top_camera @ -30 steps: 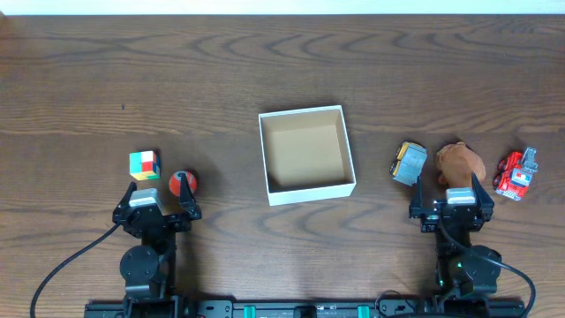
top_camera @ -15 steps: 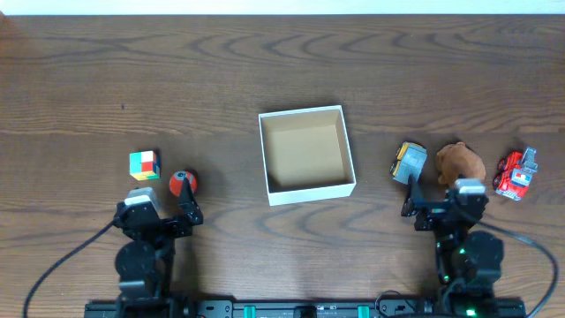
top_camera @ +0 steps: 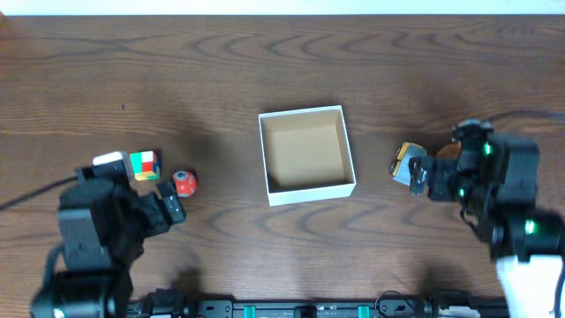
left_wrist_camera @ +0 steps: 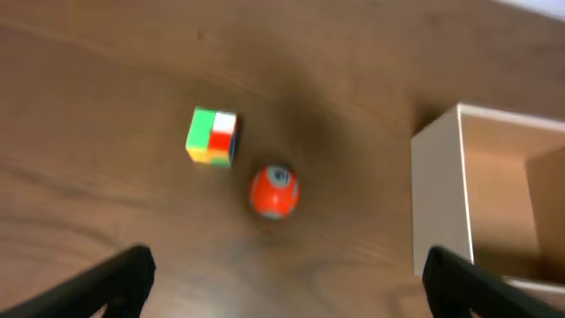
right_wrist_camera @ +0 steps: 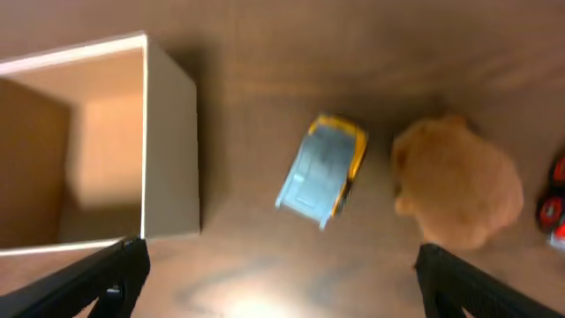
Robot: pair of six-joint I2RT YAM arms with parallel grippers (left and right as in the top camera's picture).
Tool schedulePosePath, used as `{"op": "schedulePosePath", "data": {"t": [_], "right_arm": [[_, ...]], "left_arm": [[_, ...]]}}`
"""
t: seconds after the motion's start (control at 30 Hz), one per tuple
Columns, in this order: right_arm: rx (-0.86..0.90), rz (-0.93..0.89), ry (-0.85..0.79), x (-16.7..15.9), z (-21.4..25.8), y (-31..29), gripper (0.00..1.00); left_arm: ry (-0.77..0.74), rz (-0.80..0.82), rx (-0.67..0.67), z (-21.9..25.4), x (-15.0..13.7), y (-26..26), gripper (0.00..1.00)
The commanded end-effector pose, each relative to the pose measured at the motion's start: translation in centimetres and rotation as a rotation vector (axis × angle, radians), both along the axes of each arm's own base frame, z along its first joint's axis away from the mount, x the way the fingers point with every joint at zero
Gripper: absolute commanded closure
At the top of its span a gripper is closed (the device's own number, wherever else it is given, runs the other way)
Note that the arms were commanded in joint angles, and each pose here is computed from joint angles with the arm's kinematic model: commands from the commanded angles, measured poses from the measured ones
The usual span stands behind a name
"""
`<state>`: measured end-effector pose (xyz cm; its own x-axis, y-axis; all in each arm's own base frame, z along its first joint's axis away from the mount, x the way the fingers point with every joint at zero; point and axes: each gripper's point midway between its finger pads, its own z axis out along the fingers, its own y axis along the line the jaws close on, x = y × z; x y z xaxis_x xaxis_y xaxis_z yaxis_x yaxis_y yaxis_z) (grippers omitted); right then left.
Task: Pack container
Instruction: 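Reach the right gripper to the yellow-grey toy truck and grasp it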
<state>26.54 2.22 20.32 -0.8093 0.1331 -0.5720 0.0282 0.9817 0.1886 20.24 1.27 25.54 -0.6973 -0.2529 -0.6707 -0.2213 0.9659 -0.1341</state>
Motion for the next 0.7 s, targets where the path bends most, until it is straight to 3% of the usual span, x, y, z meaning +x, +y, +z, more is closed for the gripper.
{"op": "schedulePosePath", "data": {"t": [0.0, 0.3, 0.67], "right_arm": [[0.041, 0.025, 0.076, 1.0, 0.0, 0.7, 0.01], [0.041, -0.203, 0.271, 3.7, -5.7, -1.3, 0.01], [0.035, -0.201, 0.375, 5.4, -10.2, -0.7, 0.01]], "left_arm": [[0.088, -0.002, -0.008, 0.4, 0.2, 0.0, 0.02], [0.216, -0.006, -0.020, -1.5, -0.1, -0.2, 0.02], [0.221, -0.006, -0.020, -1.6, -0.1, -0.2, 0.02]]}}
